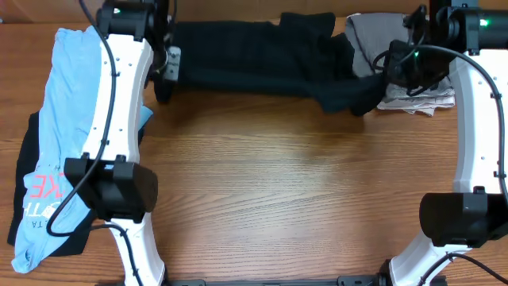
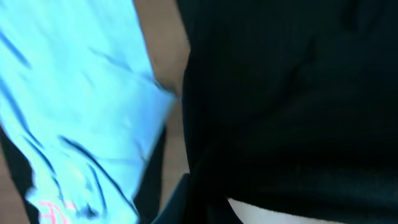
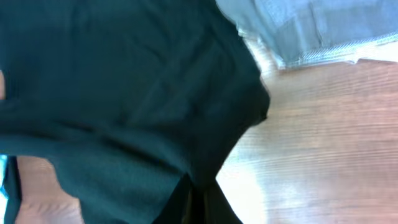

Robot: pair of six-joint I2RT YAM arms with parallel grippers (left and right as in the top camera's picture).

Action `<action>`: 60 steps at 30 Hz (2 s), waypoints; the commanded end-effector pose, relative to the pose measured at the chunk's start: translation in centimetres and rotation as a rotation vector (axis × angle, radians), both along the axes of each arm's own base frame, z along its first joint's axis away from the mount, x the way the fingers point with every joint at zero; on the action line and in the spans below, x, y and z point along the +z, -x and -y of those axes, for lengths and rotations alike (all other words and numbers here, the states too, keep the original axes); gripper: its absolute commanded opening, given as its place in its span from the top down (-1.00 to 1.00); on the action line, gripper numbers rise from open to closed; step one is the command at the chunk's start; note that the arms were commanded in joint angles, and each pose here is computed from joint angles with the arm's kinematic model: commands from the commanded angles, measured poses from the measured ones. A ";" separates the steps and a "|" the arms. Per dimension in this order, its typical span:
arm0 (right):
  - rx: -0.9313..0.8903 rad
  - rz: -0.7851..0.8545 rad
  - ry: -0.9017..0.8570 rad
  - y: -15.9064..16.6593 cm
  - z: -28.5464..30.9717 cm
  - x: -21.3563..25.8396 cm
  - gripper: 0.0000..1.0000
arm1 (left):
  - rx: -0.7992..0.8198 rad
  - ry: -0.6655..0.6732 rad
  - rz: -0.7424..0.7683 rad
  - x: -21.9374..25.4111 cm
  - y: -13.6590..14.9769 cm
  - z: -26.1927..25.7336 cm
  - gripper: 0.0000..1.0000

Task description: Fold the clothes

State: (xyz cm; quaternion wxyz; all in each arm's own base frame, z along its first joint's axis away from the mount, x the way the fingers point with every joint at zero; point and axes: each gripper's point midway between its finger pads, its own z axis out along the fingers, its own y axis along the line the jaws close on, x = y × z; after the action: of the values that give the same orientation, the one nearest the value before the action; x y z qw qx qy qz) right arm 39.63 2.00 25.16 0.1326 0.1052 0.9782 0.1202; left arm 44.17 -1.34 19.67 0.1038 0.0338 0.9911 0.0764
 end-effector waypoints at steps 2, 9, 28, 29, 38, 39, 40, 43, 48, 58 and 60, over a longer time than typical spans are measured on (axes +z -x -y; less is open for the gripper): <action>-0.028 0.001 -0.009 2.1 0.0 1.8 0.92 | 0.036 0.056 -0.049 1.1 2.4 -0.2 0.91; -0.090 0.026 0.008 5.8 -0.5 3.4 0.92 | 0.027 0.101 -0.097 2.1 4.9 0.4 0.91; -0.112 -0.044 -0.081 16.5 -2.1 -4.9 0.92 | 0.027 0.142 -0.198 -1.7 12.7 0.8 0.92; -0.111 -0.045 -0.081 16.6 -2.1 -4.9 0.92 | 0.032 0.142 -0.204 -2.2 13.3 0.6 0.92; -0.115 -0.070 -0.071 19.5 -2.0 -4.1 0.92 | 0.116 0.137 -0.177 -2.5 17.1 -1.2 0.91; -0.116 -0.071 -0.068 19.9 -1.9 -4.0 0.92 | 0.124 0.131 -0.169 -2.2 17.3 -1.4 0.92; -0.116 -0.074 -0.068 20.2 -2.0 -3.9 0.92 | 0.127 0.129 -0.163 -1.9 17.5 -1.6 0.92; -0.117 -0.113 -0.067 21.4 -2.0 -4.1 0.92 | 0.143 0.127 -0.177 -1.3 18.7 -1.7 0.91; -0.119 -0.155 -0.065 22.5 -2.0 -4.2 0.92 | 0.180 0.130 -0.216 -2.0 20.0 -1.6 0.92; -0.103 -0.041 -0.067 17.9 -1.9 -4.3 0.92 | 0.263 0.147 -0.141 -5.3 18.3 -1.6 0.91; -0.099 -0.030 -0.066 15.9 -1.9 -5.0 0.92 | 0.270 0.152 -0.098 -6.3 17.2 -1.7 0.92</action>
State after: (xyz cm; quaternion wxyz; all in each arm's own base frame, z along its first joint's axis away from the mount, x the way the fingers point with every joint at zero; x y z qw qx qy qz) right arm 21.45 4.05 21.19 0.1226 0.1618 0.9680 0.1477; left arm 26.42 -0.17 14.41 0.0256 -0.0747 0.9969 0.0071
